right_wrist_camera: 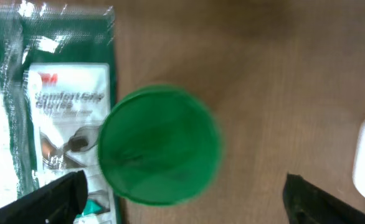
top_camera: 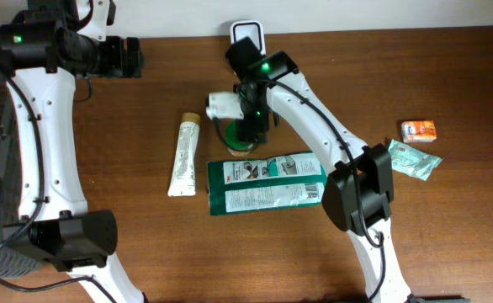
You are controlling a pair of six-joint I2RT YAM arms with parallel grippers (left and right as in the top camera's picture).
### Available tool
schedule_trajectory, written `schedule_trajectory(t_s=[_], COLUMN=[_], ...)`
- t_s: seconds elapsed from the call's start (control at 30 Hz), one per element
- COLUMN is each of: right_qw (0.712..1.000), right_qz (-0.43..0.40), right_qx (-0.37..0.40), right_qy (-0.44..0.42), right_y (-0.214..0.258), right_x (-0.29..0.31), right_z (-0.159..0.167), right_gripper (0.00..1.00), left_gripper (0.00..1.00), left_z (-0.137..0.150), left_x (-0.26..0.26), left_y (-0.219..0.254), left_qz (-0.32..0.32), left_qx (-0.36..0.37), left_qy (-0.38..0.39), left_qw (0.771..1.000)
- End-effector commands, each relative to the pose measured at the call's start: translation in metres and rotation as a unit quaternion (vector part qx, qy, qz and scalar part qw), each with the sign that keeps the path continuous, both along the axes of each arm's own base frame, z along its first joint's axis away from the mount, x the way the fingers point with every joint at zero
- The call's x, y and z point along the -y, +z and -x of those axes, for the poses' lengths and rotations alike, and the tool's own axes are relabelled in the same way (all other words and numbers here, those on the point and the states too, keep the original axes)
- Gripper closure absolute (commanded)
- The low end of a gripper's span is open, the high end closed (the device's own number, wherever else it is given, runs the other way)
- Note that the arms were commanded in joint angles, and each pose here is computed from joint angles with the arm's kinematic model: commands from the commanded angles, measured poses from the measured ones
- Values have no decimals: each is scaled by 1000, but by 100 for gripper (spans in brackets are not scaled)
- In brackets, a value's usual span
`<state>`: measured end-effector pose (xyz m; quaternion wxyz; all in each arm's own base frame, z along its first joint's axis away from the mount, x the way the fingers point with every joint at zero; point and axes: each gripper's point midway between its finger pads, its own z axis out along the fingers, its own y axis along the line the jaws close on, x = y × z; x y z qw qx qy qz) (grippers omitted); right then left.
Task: Scan the item barcode
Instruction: 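Close the right gripper around the green jar's lid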
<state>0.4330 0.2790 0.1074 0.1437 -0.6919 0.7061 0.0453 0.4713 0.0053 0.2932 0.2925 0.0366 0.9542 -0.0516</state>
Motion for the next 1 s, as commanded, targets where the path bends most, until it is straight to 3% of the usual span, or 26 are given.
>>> schedule_trajectory(t_s=[0.0, 0.1, 0.23, 0.3, 0.47, 0.5, 0.6, 0.8, 0.97], right_qw=[967, 906, 880, 840, 637, 617, 597, 612, 601], right_qz=[-97, -135, -158, -168, -128, -125, -118, -131, -118], right_qx=[-19, -82, -122, -141, -64, -59, -68, -79, -83], right_qy=[-234, -392, -431, -495, -758, -775, -790, -776, -786], right_y=[58, 63, 62, 60, 32, 26, 5, -7, -19], right_x=[-14, -17, -25, -25, 32, 36, 33, 8, 4], right_z=[-14, -12, -8, -11, -27, -27, -21, -16, -10], right_gripper=[2, 2, 2, 2, 1, 2, 1, 3, 8], left_gripper=[1, 1, 1, 1, 1, 1, 1, 1, 1], left_z=[1, 1, 1, 1, 1, 1, 1, 1, 1], left_x=[2, 2, 2, 2, 2, 2, 2, 2, 2], left_y=[6, 6, 6, 6, 6, 6, 6, 6, 6], left_qz=[-1, -1, -1, -1, -1, -1, -1, -1, -1], left_qx=[9, 9, 9, 9, 9, 9, 9, 9, 9], left_qy=[-10, -10, -10, -10, -10, -10, -10, -10, -10], left_qw=[1000, 1000, 1000, 1000, 1000, 1000, 1000, 1000, 1000])
